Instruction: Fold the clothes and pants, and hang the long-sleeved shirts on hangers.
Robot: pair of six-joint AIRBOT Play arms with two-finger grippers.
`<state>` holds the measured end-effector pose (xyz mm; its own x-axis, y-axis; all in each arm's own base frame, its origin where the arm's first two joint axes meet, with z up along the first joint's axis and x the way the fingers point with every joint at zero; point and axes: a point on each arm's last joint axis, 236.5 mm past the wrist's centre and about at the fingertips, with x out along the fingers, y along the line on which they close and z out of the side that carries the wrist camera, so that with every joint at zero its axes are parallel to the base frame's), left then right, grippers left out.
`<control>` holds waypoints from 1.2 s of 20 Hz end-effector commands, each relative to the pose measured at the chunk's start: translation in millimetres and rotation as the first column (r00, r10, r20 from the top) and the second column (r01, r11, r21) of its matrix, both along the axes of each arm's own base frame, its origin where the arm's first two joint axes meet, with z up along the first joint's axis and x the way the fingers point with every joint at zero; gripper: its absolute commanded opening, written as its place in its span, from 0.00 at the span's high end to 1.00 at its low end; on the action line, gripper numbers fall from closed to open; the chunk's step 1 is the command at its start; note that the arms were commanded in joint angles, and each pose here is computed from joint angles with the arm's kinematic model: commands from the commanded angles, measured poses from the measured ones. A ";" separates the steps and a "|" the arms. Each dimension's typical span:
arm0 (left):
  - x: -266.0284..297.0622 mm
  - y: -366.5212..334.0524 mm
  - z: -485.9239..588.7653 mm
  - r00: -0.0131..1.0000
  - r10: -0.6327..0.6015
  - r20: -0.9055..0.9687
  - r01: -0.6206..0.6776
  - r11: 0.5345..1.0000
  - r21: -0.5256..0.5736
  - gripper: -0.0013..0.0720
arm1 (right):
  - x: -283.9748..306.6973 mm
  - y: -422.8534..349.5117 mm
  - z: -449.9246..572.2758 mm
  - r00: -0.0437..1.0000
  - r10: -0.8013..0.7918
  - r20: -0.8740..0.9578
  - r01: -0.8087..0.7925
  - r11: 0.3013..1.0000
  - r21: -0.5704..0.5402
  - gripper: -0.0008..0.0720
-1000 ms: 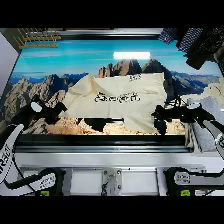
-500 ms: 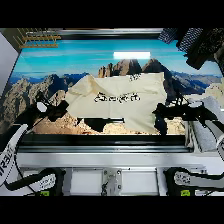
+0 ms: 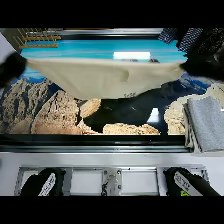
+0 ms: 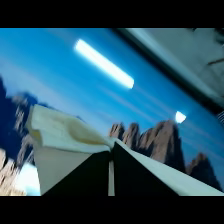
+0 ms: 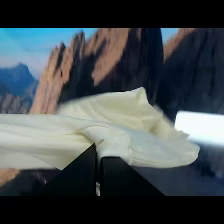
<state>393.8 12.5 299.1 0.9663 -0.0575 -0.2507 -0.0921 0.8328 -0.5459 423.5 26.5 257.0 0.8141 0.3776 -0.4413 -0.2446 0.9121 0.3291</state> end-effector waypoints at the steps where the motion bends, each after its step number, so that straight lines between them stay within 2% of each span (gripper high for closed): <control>1: -100.6 -15.2 142.1 0.938 -0.019 0.346 -0.016 0.995 0.100 0.98 | -71.9 16.0 147.9 0.936 0.004 0.351 0.034 0.994 -0.101 0.97; 4: -175.6 -26.4 197.5 0.860 -0.029 0.510 -0.042 0.991 0.127 0.98 | -132.5 23.7 211.5 0.838 -0.022 0.545 0.102 0.988 -0.117 0.97; 7: -228.1 -33.9 220.2 0.798 -0.036 0.602 -0.061 0.988 0.139 0.98 | -175.2 28.5 235.7 0.779 -0.025 0.627 0.149 0.978 -0.146 0.97; 10: -244.1 -36.9 224.2 0.781 -0.040 0.624 -0.063 0.988 0.142 0.98 | -191.0 31.6 242.5 0.762 -0.032 0.647 0.156 0.978 -0.135 0.97; 12: -229.5 -36.8 212.6 0.816 -0.046 0.576 -0.049 0.988 0.147 0.98 | -186.3 27.3 237.0 0.784 -0.067 0.617 0.161 0.982 -0.098 0.97; 14: -192.2 -36.2 178.9 0.897 -0.061 0.438 -0.008 0.988 0.154 0.98 | -168.7 21.7 216.1 0.839 -0.089 0.536 0.156 0.985 -0.080 0.98; 16: -141.8 -35.4 120.6 0.976 -0.087 0.201 0.059 0.988 0.145 0.98 | -136.0 16.9 175.0 0.920 -0.085 0.382 0.123 0.990 -0.075 0.98; 18: -92.4 -33.4 47.9 0.990 -0.120 -0.080 0.128 0.986 0.105 0.98 | -97.5 12.7 117.4 0.984 -0.056 0.170 0.068 0.995 -0.067 0.98; 21: -26.7 -27.6 -69.7 0.875 -0.178 -0.450 0.216 0.976 0.035 0.98 | -39.2 0.4 1.7 0.976 -0.011 -0.215 0.000 0.999 -0.050 0.98; 24: 34.4 -20.3 -175.8 0.749 -0.201 -0.631 0.212 0.975 -0.059 0.98 | 9.1 -16.3 -117.7 0.867 -0.046 -0.495 -0.005 0.995 -0.102 0.98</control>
